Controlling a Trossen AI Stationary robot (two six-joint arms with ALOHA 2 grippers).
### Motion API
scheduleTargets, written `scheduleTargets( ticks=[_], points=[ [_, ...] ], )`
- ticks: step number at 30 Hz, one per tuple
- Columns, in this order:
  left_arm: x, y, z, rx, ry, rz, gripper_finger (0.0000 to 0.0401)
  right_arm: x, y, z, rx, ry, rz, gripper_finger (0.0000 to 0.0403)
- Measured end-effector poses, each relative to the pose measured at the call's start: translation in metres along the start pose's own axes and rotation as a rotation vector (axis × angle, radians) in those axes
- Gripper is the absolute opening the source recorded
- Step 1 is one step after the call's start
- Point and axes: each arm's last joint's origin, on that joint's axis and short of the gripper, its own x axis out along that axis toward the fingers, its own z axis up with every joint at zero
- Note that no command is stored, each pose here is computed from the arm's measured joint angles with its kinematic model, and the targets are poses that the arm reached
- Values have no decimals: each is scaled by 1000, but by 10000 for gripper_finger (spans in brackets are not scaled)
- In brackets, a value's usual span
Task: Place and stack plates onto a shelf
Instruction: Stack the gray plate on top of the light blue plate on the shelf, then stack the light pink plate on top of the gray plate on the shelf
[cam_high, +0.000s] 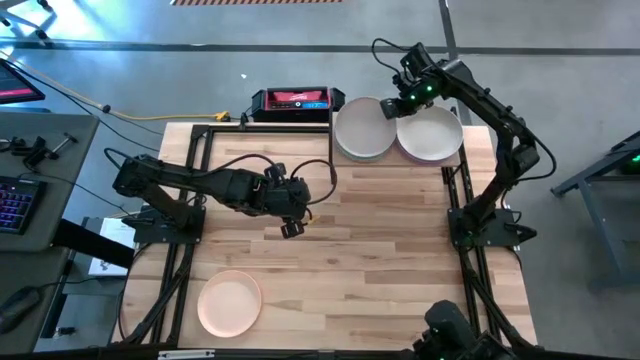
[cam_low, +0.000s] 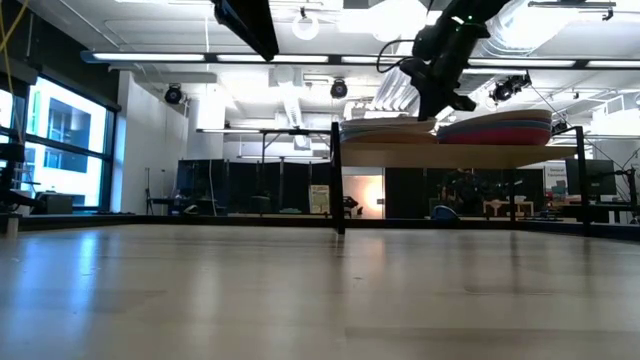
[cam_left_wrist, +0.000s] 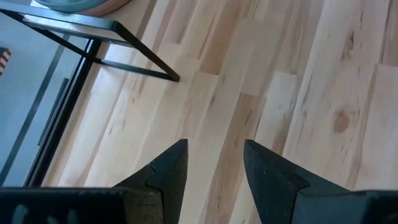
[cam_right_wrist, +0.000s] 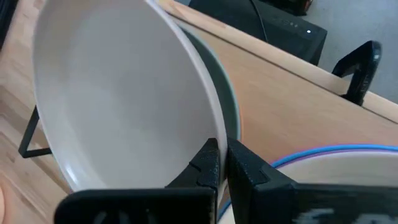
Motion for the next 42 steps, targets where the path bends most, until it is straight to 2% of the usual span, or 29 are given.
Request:
scheduleTargets(
  ticks=[5, 13, 23, 33, 42],
  points=[
    [0, 0, 0, 0, 0, 0, 147, 10, 4, 0, -13, 22, -22, 0],
    [0, 0, 0, 1, 0, 1, 147, 10, 4, 1, -4, 16, -38, 0],
    [0, 0, 0, 1, 1, 1, 147, 12, 13, -2, -49, 16, -67, 2],
    [0, 0, 0, 2, 1, -1, 147, 12, 13, -2, -44, 14, -74, 69],
    [0, 1, -6, -9, 60, -18, 147, 2, 18, 2, -51, -8, -40, 78]
  ],
)
